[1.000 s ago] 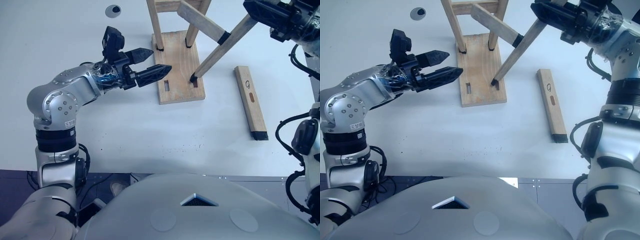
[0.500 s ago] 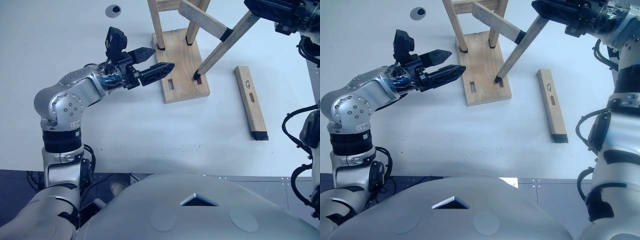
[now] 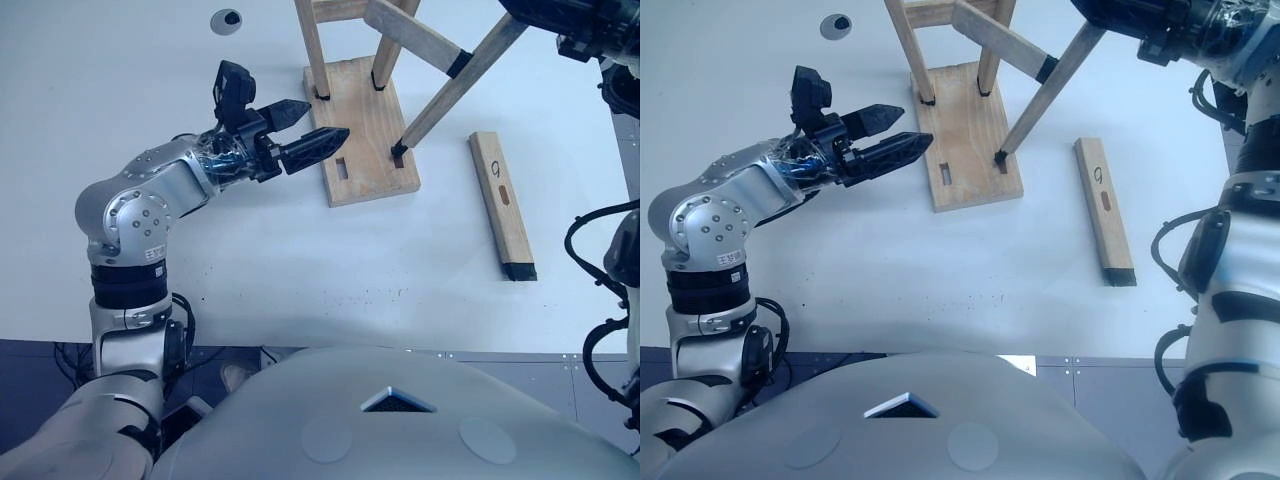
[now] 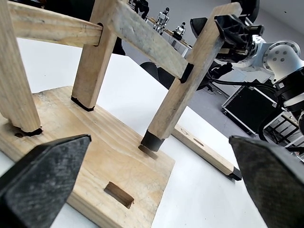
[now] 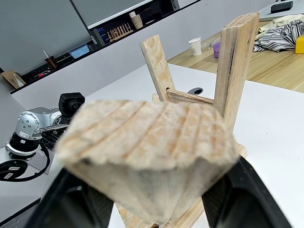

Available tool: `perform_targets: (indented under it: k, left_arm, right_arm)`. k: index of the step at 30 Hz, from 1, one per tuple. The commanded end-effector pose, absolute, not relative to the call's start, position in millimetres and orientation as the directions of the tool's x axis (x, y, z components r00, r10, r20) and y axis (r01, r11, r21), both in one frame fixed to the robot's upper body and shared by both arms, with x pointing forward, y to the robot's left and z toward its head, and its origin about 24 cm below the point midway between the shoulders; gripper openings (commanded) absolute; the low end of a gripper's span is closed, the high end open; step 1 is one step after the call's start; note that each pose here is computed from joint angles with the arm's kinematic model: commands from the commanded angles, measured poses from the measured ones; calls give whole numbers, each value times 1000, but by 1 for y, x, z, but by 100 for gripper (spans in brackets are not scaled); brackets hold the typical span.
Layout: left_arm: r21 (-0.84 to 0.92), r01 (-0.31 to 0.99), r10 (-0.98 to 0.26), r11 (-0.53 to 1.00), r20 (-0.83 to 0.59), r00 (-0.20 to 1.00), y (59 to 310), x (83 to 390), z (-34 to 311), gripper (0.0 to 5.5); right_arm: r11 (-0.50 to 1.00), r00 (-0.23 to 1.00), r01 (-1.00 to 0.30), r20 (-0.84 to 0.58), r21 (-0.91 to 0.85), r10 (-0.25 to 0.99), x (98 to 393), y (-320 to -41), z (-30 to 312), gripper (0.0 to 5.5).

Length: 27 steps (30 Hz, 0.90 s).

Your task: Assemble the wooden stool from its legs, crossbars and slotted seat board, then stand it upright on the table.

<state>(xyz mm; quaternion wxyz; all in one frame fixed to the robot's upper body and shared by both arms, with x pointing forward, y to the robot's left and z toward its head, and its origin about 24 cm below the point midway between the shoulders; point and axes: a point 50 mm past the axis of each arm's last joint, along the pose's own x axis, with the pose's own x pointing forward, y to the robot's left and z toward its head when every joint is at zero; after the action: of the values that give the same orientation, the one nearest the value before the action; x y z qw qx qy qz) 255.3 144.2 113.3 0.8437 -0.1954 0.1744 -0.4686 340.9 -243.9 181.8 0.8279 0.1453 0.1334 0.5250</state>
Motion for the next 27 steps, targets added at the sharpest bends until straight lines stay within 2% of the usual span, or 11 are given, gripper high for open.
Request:
perform_targets:
  k: [1,5,12,16,22,27]
  left_arm:
    - [-483,715,-843,506,-103,528,147,256,114,540]
    - [-484,713,-843,507,-104,528,146,256,113,540]
    - [-485,718,-847,500,-103,521,144,256,114,540]
    - [-486,714,-844,504,-104,526,145,255,113,540]
    - [-492,716,-848,496,-97,521,141,255,112,540]
    - [-497,716,-849,491,-90,520,139,254,111,540]
  right_arm:
    - [400,409,-835,-62,377,911,341,-243,189,207]
    - [426,409,-824,-129,374,903,340,-243,172,207]
    - [461,407,-827,-222,321,886,338,-248,168,207]
    - [435,351,-850,-295,298,888,340,-245,170,207]
    - [351,183,-892,-482,285,857,338,-244,171,207]
    - [285,108,-932,-579,223,808,342,-233,190,206]
